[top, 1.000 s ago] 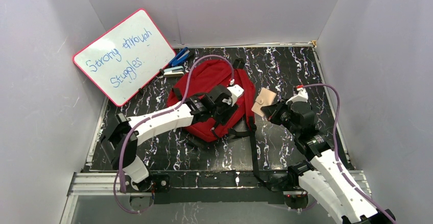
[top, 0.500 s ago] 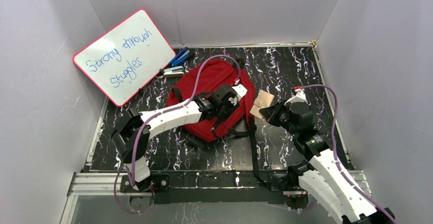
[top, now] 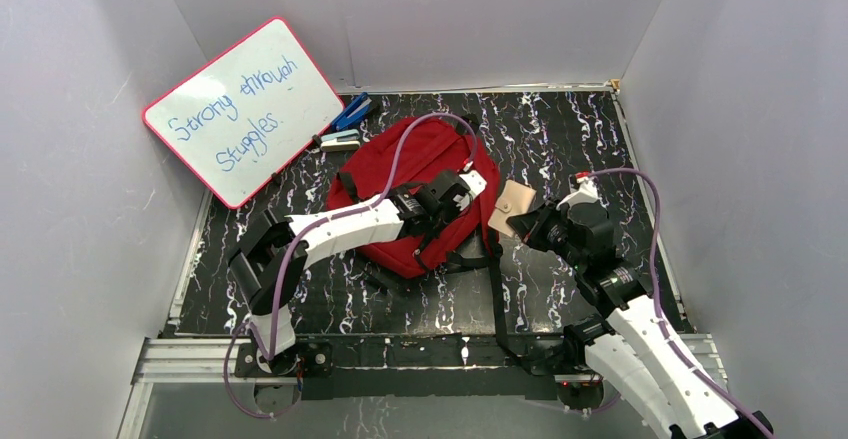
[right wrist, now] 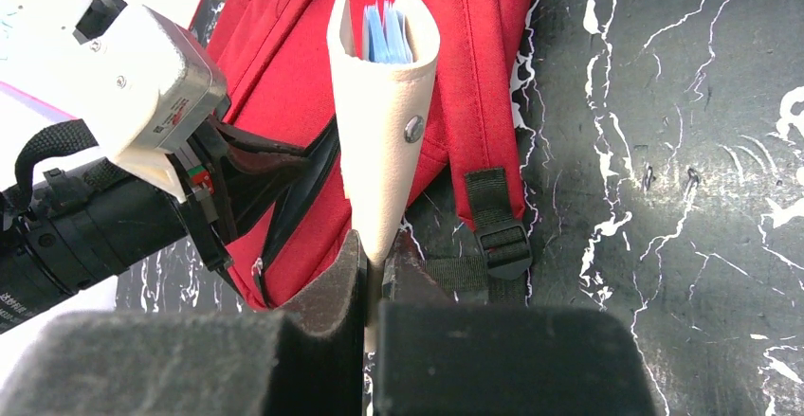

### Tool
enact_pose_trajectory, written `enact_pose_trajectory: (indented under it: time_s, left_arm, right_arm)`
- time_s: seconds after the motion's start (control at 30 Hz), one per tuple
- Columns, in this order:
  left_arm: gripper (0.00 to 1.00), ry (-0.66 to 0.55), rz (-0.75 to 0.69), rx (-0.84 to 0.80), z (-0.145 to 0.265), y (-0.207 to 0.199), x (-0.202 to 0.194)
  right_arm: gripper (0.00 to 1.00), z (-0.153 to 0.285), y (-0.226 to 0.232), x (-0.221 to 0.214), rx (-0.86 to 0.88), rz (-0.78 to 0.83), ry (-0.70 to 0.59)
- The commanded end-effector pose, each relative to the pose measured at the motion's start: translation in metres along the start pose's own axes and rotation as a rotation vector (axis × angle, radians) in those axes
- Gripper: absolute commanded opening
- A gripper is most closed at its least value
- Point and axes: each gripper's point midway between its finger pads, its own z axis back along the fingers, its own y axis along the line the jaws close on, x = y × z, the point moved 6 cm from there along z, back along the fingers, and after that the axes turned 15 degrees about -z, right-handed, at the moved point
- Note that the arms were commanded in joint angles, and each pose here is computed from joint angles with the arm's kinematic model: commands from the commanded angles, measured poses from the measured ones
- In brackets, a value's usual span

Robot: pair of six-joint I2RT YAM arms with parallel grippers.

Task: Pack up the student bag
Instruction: Pick up the personal item from the center of the board, then place the personal item in the student bag.

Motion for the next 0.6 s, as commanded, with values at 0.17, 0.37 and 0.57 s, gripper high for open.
enact_pose_trajectory:
  time_s: [0.17,0.37,0.57]
  left_arm:
    - [0.00,-0.074,0.047,0.117,0.025,0.028,0.017]
    - [0.00,-0.111,0.065,0.123,0.037,0.040,0.021]
    - [0.00,-0.135,0.078,0.132,0.044,0.044,0.023]
  right_arm:
    - [0.00,-0.004,0.032,-0.003,0.112,-0.112,0.111]
    - [0.00,-0.011,0.037,-0.015,0.150,-0.291,0.187]
    - [0.00,-0.022,0.037,-0.032,0.180,-0.393,0.324]
